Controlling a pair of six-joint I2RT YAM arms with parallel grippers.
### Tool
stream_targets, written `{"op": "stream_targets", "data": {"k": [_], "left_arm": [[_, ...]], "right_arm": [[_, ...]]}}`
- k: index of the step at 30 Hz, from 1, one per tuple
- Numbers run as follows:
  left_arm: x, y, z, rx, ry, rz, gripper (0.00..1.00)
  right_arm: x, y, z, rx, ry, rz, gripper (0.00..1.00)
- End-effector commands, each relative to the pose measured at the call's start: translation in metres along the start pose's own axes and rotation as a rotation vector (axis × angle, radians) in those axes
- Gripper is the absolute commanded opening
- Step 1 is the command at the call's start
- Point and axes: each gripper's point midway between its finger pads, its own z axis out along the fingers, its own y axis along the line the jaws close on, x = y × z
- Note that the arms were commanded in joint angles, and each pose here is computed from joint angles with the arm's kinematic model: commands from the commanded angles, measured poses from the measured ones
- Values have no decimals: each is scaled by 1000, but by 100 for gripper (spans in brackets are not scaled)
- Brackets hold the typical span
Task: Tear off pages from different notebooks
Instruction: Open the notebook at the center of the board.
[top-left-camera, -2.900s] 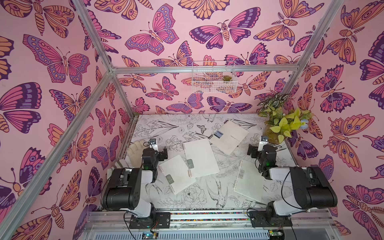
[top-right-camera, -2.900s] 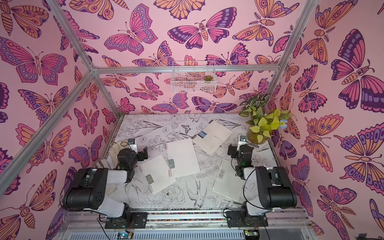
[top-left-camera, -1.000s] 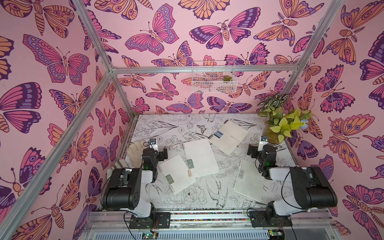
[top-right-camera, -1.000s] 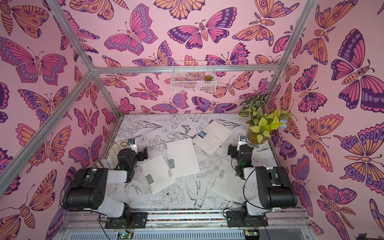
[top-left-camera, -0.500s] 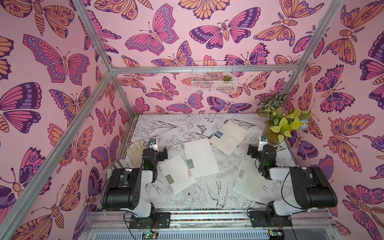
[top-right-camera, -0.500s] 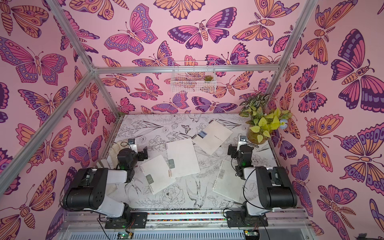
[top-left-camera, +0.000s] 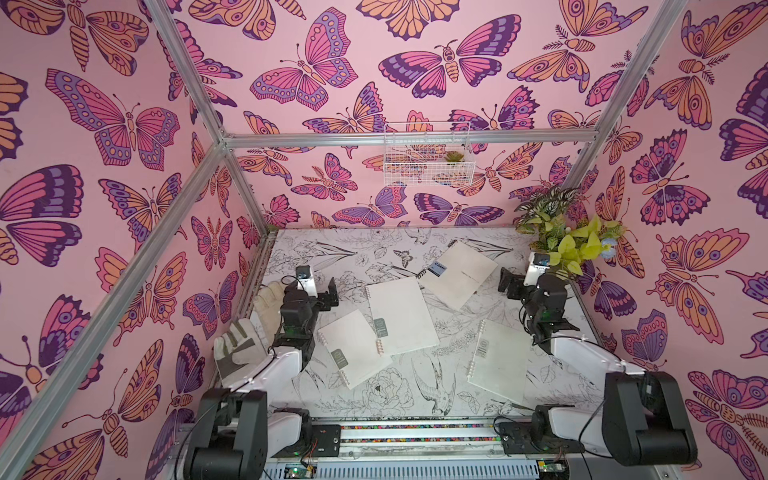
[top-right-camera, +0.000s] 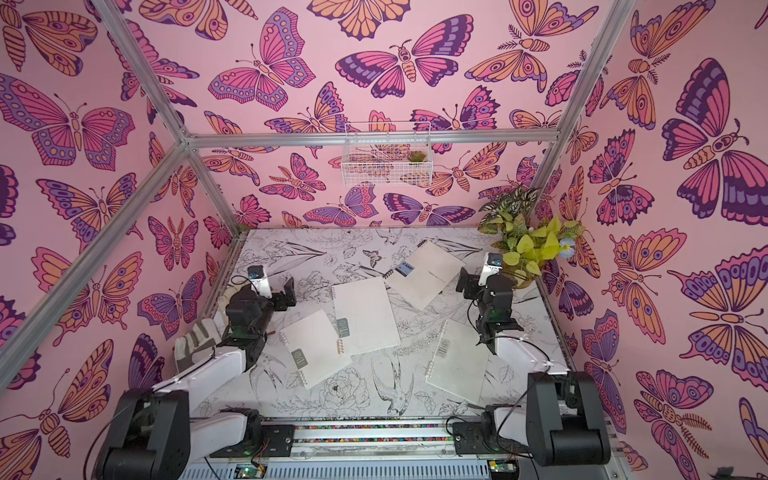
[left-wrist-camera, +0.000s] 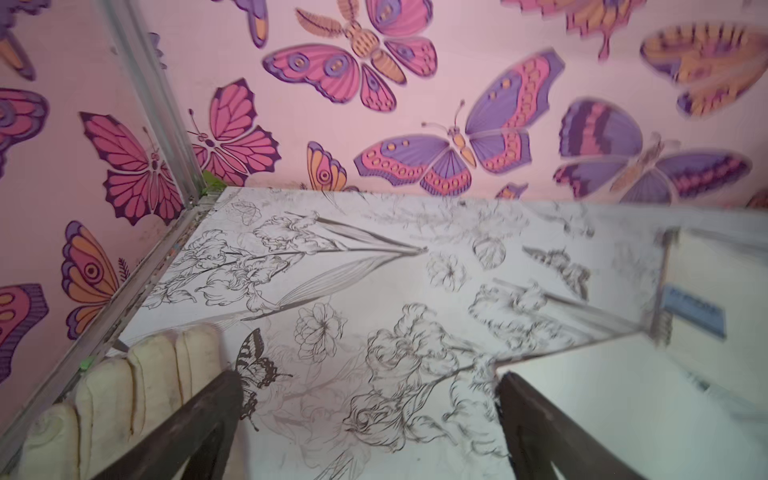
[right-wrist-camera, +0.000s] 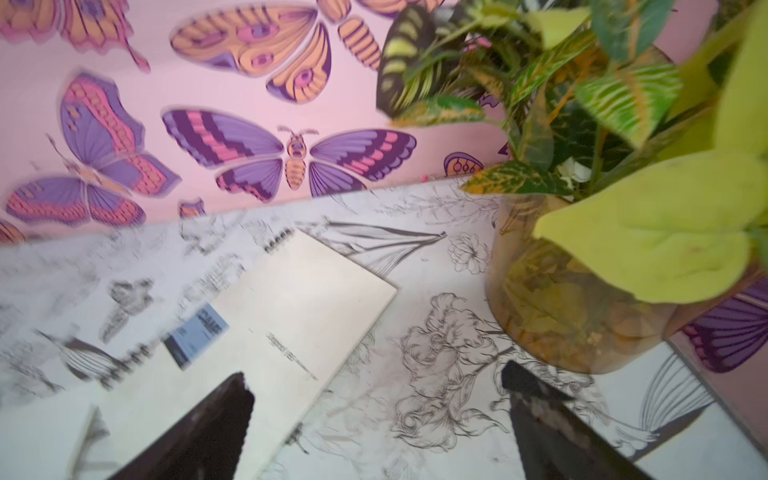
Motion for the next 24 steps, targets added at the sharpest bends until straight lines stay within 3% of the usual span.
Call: {"op": "stream_targets", "data": {"k": [1, 3, 6, 10, 15, 24], "left_arm": [[19, 20, -15, -129, 131, -402, 98], [24, -13, -11, 48, 264, -335, 98], [42, -43, -10, 196, 404, -379, 98], [66, -71, -15, 282, 525, -357, 98], [103, -87, -18, 263, 689, -273, 98], [126, -103, -20, 243, 788, -206, 99]], "right_arm": [[53, -27, -9, 167, 180, 385, 99], [63, 9, -4, -20, 319, 318, 99], [83, 52, -9, -146, 458, 266, 99], [112, 114, -35, -214, 535, -55, 99], [161, 184, -76, -391, 608, -328, 99], [223, 232, -121, -563, 737, -522, 99]]}}
